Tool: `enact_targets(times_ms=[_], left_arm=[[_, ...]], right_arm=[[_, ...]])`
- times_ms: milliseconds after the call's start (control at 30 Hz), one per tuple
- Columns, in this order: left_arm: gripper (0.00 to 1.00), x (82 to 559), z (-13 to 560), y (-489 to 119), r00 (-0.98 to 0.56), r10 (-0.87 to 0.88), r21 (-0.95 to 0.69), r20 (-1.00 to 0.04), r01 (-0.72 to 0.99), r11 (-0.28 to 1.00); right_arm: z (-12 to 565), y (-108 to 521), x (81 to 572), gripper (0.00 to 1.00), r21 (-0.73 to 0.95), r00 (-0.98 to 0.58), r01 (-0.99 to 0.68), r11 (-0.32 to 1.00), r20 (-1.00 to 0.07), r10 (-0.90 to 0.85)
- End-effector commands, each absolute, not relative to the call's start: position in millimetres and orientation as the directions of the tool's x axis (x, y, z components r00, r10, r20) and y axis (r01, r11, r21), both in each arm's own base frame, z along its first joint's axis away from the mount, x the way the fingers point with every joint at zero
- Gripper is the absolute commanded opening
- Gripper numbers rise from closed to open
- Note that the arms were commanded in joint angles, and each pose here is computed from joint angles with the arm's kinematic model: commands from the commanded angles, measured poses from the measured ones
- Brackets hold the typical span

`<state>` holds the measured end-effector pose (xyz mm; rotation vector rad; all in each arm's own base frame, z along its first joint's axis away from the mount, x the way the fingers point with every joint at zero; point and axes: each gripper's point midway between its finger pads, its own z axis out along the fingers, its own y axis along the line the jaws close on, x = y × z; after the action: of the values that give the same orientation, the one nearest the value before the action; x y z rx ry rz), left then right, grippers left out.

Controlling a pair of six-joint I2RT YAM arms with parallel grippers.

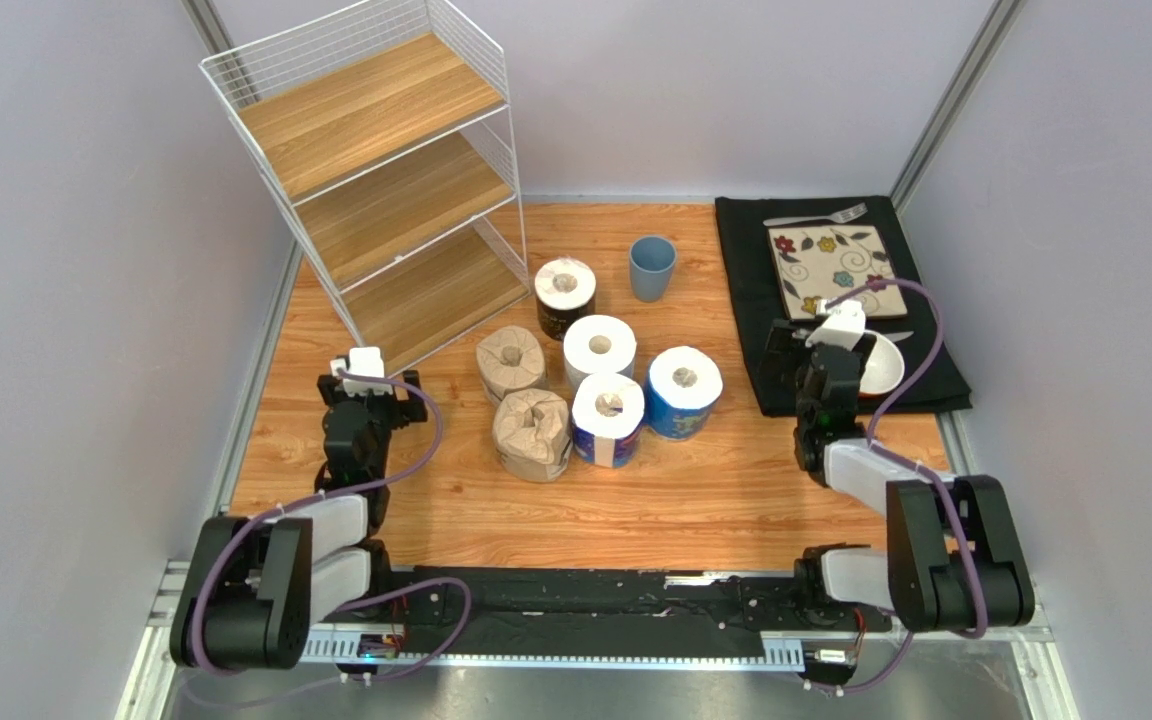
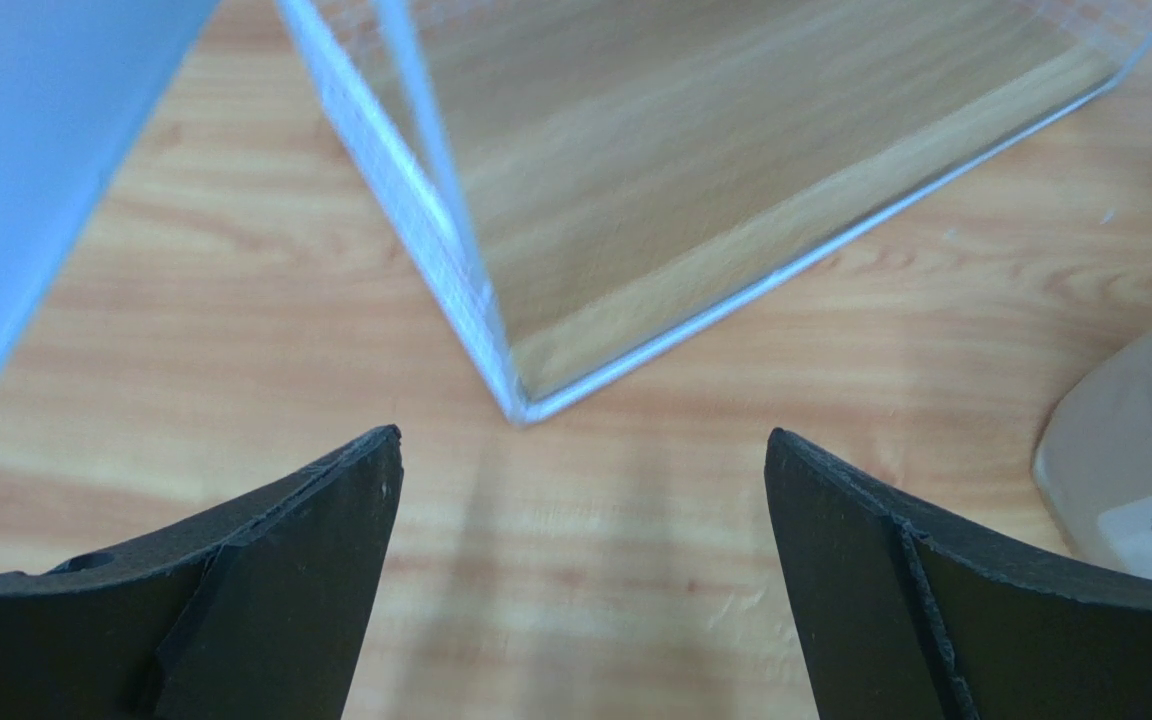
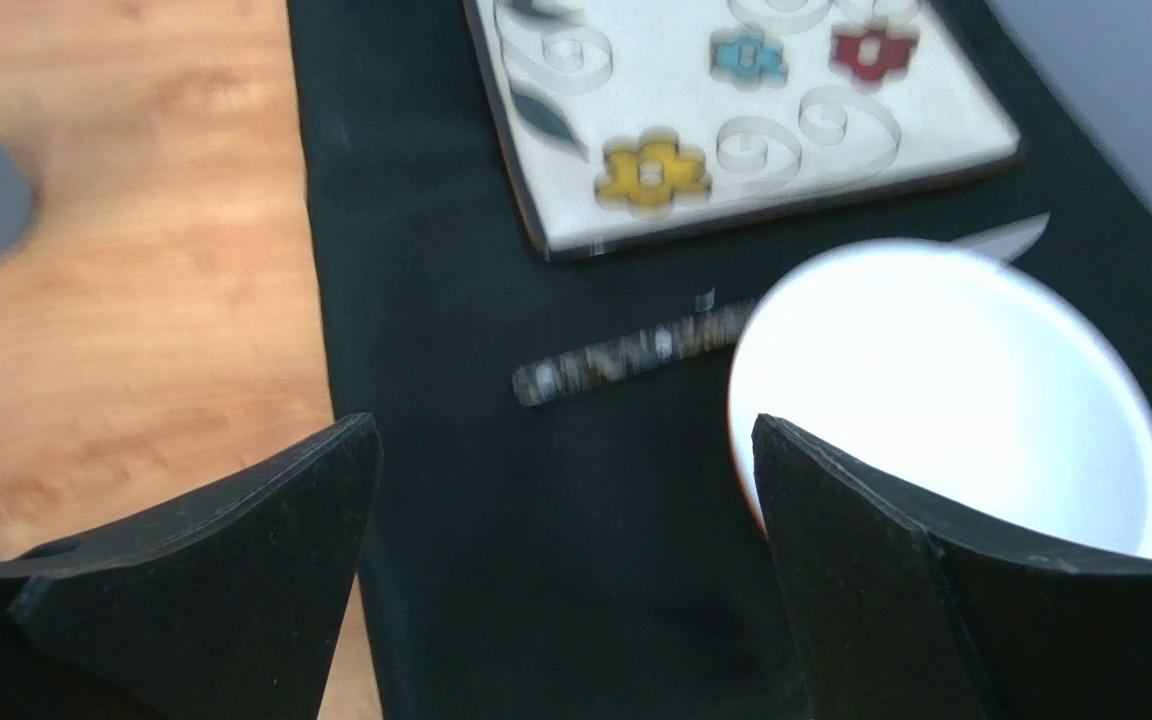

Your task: Place and organize the paper towels onto the shelf

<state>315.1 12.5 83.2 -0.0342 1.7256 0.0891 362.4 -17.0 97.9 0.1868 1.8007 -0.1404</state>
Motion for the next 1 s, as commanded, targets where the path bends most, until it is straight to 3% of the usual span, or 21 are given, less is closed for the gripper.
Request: enact_targets(times_ms=[0,233,333,400,500,700,967], left_arm=[[0.99,285.2,32.6,26.9,-0.382,-0.113,-0.029,-0.917,-0.219,0.975],[0.99,303.8,83.4,26.5,-0.281,-0.206,-0.131,-0.937,-0.264,0.956],[0.99,300.5,100.4,46.1,-0.249,-0.251,-0.14,-0.935,-0.392,0.909],[0.99,301.8,112.8,47.9,-0.251,-0.23,-0.12,-0.94,-0.389,0.913],[0.99,301.9,123.6,51.0,-0.262,-0.241,-0.117,-0.935,-0.411,0.904],[0.99,289.4,123.3,80.7,-0.361,-0.309,-0.06,-0.88,-0.56,0.826],[0.99,294.1,128.7,74.9,-0.351,-0.399,-0.179,-0.847,-0.519,0.836]], right_arm=[[153.0,-16.7,380.4,0.99,0.056,-0.178,0.235,0.97,-0.979,0.099],[215.4,-7.4,393.5,0.99,0.309,0.012,0.23,0.923,-0.949,0.314],[228.1,-33.6,393.0,0.99,0.438,0.074,0.419,0.795,-0.89,0.45],[215.6,-49.2,386.3,1.0,0.402,0.031,0.539,0.74,-0.887,0.46],[226.6,-54.1,387.8,1.0,0.385,0.015,0.582,0.716,-0.886,0.464],[245.4,-42.2,399.0,0.99,0.383,-0.028,0.526,0.76,-0.885,0.466],[245.8,-35.2,401.5,1.0,0.32,-0.185,0.53,0.785,-0.86,0.476]])
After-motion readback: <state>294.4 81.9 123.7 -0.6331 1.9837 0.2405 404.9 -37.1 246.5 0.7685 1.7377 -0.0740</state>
